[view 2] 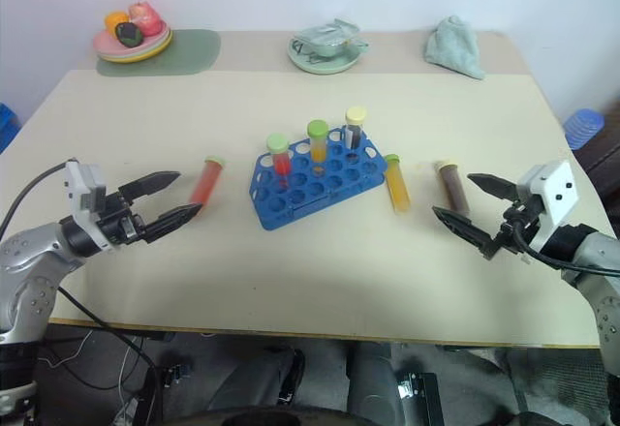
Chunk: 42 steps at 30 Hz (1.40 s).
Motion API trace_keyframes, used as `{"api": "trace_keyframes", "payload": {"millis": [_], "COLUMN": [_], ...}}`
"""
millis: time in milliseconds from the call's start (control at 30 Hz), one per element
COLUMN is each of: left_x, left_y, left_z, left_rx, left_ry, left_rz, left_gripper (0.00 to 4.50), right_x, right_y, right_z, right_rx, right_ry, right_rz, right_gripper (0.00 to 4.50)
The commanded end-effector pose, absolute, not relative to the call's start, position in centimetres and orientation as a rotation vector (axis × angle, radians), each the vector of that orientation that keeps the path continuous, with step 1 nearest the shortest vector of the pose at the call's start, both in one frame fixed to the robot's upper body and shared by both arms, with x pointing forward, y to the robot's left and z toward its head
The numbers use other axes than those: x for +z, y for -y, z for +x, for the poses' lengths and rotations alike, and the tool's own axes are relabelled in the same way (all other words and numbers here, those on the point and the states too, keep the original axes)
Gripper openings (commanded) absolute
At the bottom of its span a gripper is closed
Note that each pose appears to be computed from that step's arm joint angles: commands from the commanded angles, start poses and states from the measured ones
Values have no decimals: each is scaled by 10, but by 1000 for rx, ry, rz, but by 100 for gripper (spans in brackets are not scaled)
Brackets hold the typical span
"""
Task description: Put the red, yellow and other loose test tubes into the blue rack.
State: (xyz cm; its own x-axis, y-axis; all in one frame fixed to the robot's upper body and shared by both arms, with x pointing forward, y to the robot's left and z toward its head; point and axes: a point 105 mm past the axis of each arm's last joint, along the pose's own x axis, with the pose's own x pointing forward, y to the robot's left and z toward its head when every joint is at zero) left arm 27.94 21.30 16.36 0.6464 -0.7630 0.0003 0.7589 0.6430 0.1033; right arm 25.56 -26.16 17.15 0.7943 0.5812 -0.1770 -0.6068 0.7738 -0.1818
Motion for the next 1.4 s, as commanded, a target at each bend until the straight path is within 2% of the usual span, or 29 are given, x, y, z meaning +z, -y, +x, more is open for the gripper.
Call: {"api": "trace_keyframes", "payload": {"millis": [33,300,500,700,900,1033,1200,1400], "left_x": [177,184,192,193,195,195,194,192], "left_y": [-214,-209,-196,-178,-152,-139,-130,-122], "left_z": [278,279,274,271,277,275,272,267], "left_rx": [-871,-902,-1012,-1145,-1234,-1306,-1371,-1398], "left_ry": [85,96,109,80,96,92,88,88], "left_rz": [123,101,94,160,203,223,239,243], "left_gripper": [424,424,424,424,424,424,424,424], "right_x": [180,179,182,180,188,188,175,170], "right_y": [268,271,284,298,280,267,267,277], "right_z": [253,260,278,307,345,360,365,366], "right_rx": [631,617,524,395,356,350,338,303], "right_ry": [-77,-117,-161,-325,-464,-556,-651,-677], "right_rz": [-255,-222,-268,-269,-83,-38,-62,-70], "right_gripper": [450,450,450,450,450,450,450,450]}}
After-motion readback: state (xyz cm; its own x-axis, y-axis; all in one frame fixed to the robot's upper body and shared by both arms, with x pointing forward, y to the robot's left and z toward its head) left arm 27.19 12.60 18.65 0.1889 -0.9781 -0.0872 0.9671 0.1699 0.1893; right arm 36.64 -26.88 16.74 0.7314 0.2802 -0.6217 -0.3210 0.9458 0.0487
